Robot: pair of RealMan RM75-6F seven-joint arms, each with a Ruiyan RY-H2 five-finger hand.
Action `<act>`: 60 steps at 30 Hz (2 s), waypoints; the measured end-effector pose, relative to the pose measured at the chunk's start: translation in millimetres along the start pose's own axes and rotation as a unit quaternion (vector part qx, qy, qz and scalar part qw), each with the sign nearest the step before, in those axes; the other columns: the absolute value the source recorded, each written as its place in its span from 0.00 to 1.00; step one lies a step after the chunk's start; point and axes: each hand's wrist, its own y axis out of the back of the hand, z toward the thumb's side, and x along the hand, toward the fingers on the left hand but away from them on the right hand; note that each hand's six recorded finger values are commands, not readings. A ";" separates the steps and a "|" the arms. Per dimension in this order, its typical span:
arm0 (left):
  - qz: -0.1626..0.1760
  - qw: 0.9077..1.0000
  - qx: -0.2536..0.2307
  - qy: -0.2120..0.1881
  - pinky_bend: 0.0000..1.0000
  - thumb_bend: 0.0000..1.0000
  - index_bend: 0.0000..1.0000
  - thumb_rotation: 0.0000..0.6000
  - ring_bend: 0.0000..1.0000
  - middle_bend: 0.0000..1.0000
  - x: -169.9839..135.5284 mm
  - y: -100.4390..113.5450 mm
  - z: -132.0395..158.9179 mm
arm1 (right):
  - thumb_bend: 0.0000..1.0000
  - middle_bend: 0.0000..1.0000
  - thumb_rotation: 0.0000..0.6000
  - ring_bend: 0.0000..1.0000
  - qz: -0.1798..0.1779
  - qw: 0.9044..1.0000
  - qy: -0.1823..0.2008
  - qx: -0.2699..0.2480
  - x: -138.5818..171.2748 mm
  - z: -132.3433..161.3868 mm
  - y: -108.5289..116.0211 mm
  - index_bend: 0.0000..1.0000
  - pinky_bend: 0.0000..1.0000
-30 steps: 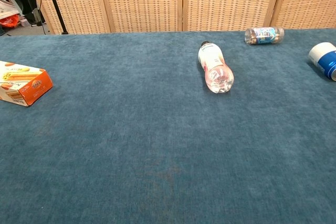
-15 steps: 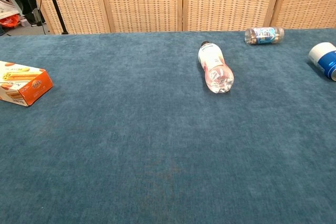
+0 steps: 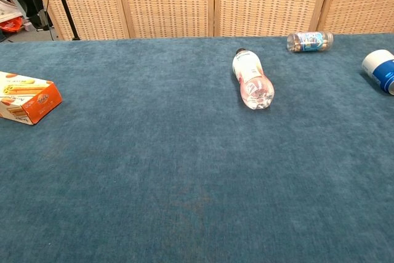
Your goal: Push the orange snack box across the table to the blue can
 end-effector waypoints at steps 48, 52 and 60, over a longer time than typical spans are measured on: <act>-0.196 0.976 0.021 -0.094 0.23 1.00 0.00 1.00 0.04 0.00 -40.6 -150.9 81.2 | 0.00 0.00 1.00 0.00 -0.013 0.999 0.004 -0.032 2.1 -5.7 13.6 0.00 0.00; -0.214 0.971 0.015 -0.107 0.23 1.00 0.00 1.00 0.04 0.00 -50.1 -172.0 92.9 | 0.00 0.00 1.00 0.00 -0.014 0.999 0.003 -0.034 2.2 -6.2 14.3 0.00 0.00; -0.249 0.959 0.001 -0.137 0.23 1.00 0.00 1.00 0.04 0.00 -69.7 -219.6 120.9 | 0.00 0.00 1.00 0.00 -0.016 0.999 0.000 -0.042 1.8 -9.8 17.3 0.00 0.00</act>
